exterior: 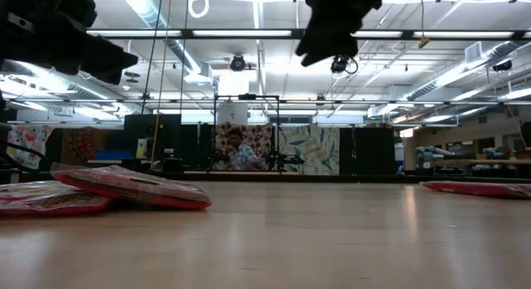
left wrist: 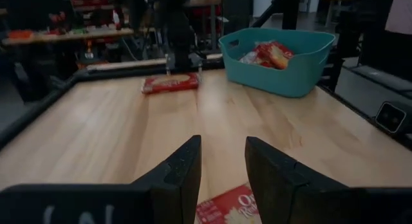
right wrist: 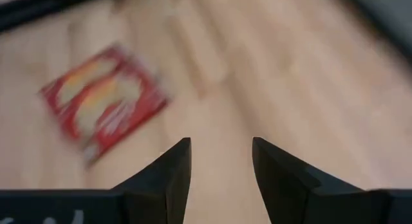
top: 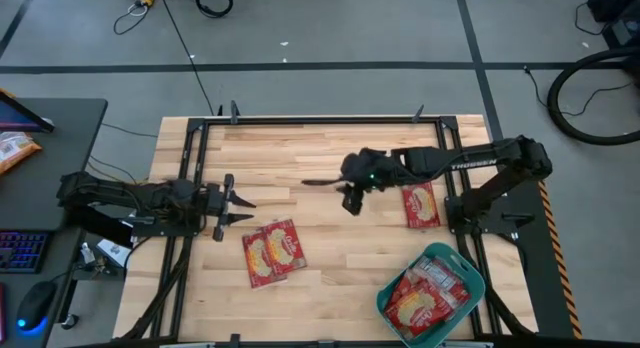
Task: Sort popcorn bags into baskets
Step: Put the red popcorn into the green bin
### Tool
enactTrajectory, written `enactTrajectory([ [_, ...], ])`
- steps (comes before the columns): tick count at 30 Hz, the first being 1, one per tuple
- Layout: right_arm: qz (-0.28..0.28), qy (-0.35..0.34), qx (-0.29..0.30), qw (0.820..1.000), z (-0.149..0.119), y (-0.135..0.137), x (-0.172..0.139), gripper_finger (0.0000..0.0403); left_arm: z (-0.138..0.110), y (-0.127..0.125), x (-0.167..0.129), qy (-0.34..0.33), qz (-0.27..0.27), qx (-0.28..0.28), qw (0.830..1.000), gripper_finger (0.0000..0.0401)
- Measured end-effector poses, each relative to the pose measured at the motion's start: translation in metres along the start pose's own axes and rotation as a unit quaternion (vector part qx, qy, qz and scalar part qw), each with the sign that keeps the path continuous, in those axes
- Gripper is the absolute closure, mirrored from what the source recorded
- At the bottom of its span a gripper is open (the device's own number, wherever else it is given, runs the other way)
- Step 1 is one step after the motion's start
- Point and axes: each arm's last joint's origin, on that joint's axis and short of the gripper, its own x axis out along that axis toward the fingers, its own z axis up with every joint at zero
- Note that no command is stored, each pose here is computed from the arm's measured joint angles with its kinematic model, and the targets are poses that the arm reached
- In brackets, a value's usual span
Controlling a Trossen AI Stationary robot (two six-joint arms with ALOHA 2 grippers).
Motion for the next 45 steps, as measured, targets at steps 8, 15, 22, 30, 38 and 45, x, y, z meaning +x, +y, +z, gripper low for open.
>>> enactTrajectory([
  [8,-0.106,-0.13,-0.003,0.986,0.02,-0.004,0.003,0.0234,-0.001,0.0,0.0,0.004,0.0,-0.079,0.997,0.0276],
  [15,-0.097,-0.167,-0.06,0.979,0.017,0.0,0.023,0.0234,-0.001,0.001,0.0,0.002,0.017,-0.165,0.986,0.0276],
  [22,-0.082,-0.133,-0.089,0.984,-0.004,0.003,0.056,0.0234,-0.005,0.001,0.005,0.025,0.031,-0.25,0.967,0.0276],
  [30,-0.046,-0.094,-0.169,0.98,-0.041,0.029,0.093,0.0234,-0.015,0.0,0.021,0.079,0.061,-0.296,0.95,0.0276],
  [38,-0.046,-0.084,-0.278,0.956,-0.061,0.041,0.12,0.0234,-0.013,0.0,0.039,0.126,0.097,-0.326,0.932,0.0276],
  [45,-0.045,-0.088,-0.27,0.958,-0.069,0.044,0.136,0.0234,-0.018,0.0,0.049,0.156,0.119,-0.359,0.912,0.0275],
])
